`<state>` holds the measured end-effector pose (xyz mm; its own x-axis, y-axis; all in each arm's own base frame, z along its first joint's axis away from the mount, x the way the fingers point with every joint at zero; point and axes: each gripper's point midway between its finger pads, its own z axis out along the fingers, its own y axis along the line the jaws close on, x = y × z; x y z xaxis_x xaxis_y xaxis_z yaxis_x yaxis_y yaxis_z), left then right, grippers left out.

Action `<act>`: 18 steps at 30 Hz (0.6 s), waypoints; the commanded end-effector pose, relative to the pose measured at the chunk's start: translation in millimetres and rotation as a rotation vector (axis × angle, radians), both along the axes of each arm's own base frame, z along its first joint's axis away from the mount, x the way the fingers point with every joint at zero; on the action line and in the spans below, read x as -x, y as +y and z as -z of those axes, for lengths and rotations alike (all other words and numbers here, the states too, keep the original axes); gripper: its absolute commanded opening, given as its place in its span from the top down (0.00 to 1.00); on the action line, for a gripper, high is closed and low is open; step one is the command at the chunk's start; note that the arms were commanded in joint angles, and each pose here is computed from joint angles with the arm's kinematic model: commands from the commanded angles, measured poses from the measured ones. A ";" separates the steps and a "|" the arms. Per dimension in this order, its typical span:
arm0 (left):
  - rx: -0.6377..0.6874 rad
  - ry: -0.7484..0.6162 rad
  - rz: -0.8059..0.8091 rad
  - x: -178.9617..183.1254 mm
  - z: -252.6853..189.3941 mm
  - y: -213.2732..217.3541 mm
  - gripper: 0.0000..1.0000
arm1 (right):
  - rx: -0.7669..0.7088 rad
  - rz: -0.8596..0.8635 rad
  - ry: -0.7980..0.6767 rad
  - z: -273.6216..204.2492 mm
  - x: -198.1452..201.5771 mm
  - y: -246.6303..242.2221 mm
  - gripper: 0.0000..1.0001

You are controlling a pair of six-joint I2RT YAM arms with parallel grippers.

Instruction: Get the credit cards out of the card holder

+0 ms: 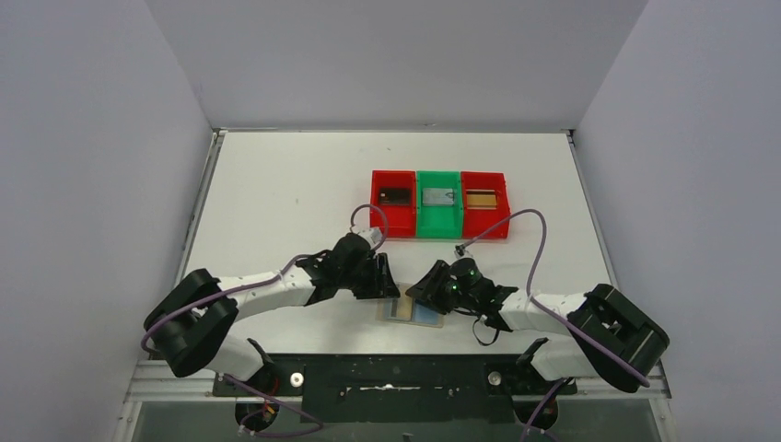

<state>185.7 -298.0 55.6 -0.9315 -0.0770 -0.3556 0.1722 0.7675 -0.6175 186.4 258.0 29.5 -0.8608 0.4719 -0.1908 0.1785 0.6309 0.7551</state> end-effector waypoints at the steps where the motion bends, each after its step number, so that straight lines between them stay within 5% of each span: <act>1: 0.015 -0.033 0.047 -5.3 -6.1 -18.9 0.59 | -0.044 -0.010 -0.013 -5.1 -1.4 7.2 0.59; 18: -0.155 0.044 0.032 16.5 40.1 4.9 0.79 | -0.057 -0.022 0.012 -0.2 0.3 9.3 0.72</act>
<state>175.6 -302.3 28.8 -0.9445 -0.0179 -0.3281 0.1784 0.8105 -0.5578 182.7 261.8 24.6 -0.8719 0.4657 -0.1512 0.1917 0.6089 0.7697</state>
